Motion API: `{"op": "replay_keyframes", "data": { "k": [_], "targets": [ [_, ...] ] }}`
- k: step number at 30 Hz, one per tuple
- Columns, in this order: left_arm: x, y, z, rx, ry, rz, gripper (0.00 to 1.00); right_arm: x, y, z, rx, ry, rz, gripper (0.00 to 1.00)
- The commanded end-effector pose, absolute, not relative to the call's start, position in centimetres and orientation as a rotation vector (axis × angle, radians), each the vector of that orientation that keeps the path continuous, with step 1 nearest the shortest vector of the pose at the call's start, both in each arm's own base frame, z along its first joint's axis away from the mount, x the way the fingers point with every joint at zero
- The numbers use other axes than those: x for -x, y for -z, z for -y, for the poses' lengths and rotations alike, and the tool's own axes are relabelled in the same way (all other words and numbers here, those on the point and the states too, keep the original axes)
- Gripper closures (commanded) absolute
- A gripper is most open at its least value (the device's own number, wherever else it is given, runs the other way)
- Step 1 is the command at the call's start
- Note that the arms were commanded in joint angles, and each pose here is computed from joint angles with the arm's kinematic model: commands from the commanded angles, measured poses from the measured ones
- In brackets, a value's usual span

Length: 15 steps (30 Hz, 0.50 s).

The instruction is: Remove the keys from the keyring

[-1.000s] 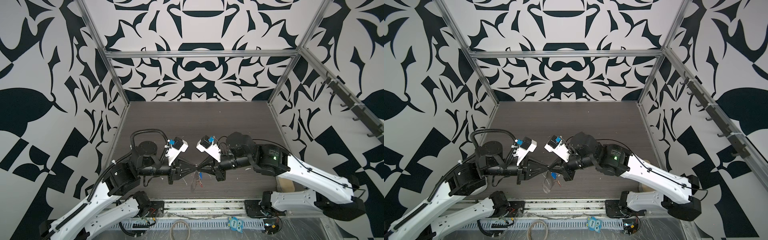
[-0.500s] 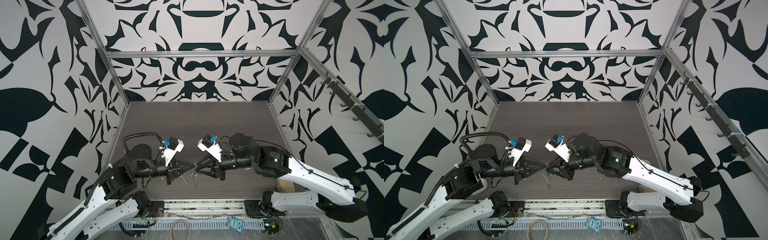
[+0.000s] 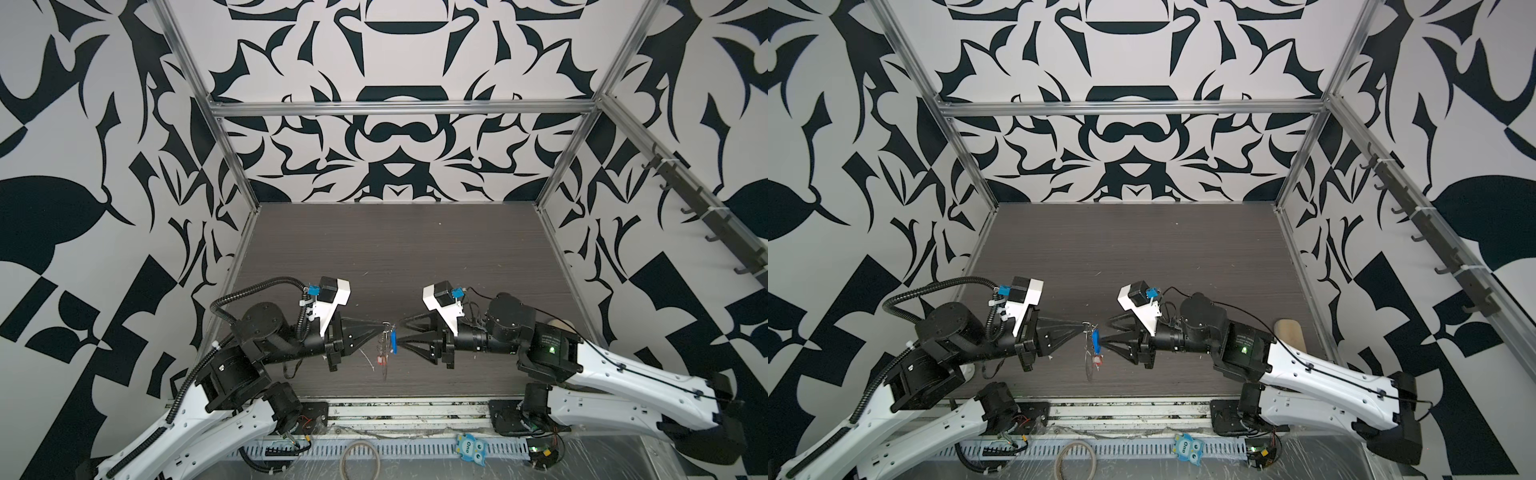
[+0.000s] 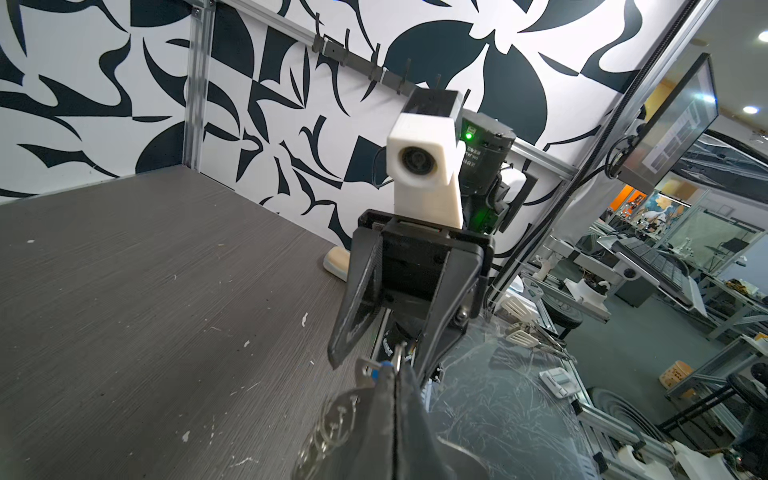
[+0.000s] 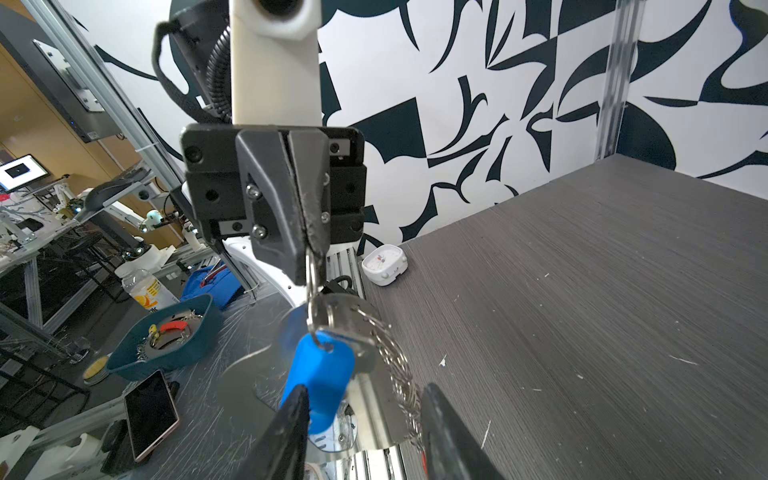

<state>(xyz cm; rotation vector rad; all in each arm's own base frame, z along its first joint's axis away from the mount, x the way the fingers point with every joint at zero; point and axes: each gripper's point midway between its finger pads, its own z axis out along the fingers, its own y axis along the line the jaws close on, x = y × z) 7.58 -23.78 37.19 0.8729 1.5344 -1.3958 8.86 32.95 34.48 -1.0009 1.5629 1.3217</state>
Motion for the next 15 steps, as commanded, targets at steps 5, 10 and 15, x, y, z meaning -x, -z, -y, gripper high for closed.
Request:
{"op": "replay_keyframes", "data": {
  "k": [5, 10, 15],
  "targets": [
    [-7.2, -38.6, 23.7, -0.858, 1.438, -1.463, 1.0, -8.4, -39.3, -33.2, 0.944, -1.413, -1.354, 0.52],
    [-7.2, -38.5, 23.7, -0.857, 1.442, -1.46, 1.0, -8.3, -39.8, -33.2, 0.945, -1.416, -1.334, 0.56],
    [-7.3, -38.4, 23.7, -0.851, 1.438, -1.464, 1.0, -8.0, -40.2, -33.1, 0.955, -1.423, -1.321, 0.69]
  ]
}}
